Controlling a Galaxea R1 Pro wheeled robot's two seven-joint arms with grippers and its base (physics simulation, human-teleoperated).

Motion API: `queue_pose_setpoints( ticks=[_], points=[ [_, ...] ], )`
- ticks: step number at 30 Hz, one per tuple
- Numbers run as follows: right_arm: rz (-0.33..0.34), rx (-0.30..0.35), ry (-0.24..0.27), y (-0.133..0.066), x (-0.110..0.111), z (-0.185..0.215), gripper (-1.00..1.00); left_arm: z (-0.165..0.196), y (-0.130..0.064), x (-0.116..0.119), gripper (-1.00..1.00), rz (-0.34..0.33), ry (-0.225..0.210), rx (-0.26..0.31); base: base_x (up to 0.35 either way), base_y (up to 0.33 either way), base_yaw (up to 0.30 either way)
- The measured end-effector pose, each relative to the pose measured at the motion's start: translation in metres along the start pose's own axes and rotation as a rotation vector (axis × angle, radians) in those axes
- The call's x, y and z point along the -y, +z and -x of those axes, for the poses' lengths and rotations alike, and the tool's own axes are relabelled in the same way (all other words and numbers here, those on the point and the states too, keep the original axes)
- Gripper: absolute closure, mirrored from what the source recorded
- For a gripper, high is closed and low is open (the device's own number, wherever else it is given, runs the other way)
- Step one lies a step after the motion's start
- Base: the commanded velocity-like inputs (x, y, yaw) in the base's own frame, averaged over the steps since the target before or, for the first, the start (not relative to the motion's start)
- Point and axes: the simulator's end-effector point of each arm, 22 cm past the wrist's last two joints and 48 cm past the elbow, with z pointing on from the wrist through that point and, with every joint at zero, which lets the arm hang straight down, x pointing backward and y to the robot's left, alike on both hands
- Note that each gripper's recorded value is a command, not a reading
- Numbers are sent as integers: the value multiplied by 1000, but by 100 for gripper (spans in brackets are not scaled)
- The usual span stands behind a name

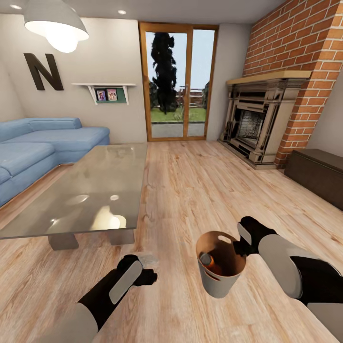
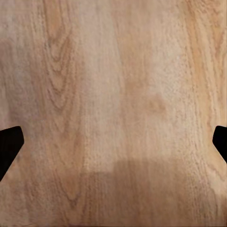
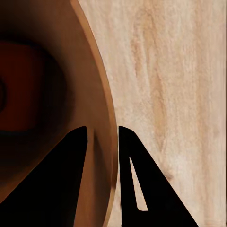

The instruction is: Put the three can of soda from the living room inside the tash can in the kitchen.

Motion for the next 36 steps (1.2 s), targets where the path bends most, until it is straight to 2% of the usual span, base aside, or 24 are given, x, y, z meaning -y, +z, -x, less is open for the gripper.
queue_pose_setpoints(
  ticks=[6,11,15,25,31,36],
  points=[
    [41,0,24,0,-12,0,100,-20,17,-32,-100,59,-19,-52,0,0,0],
    [17,1,5,0,-7,0,100,-19,19,-35,-100,66,-34,-38,0,0,0],
    [28,-1,14,0,-10,-1,100,-19,20,-36,-100,70,-41,-36,0,0,0],
    [17,-9,2,2,-9,-4,100,-21,22,-38,-100,74,-44,-39,0,0,0],
    [11,-26,-5,10,-10,-15,100,-22,22,-38,-100,71,-44,-42,0,0,3],
    [-2,-28,-15,11,-8,-17,100,-23,23,-37,-100,70,-44,-44,-4,0,160]
  ],
)
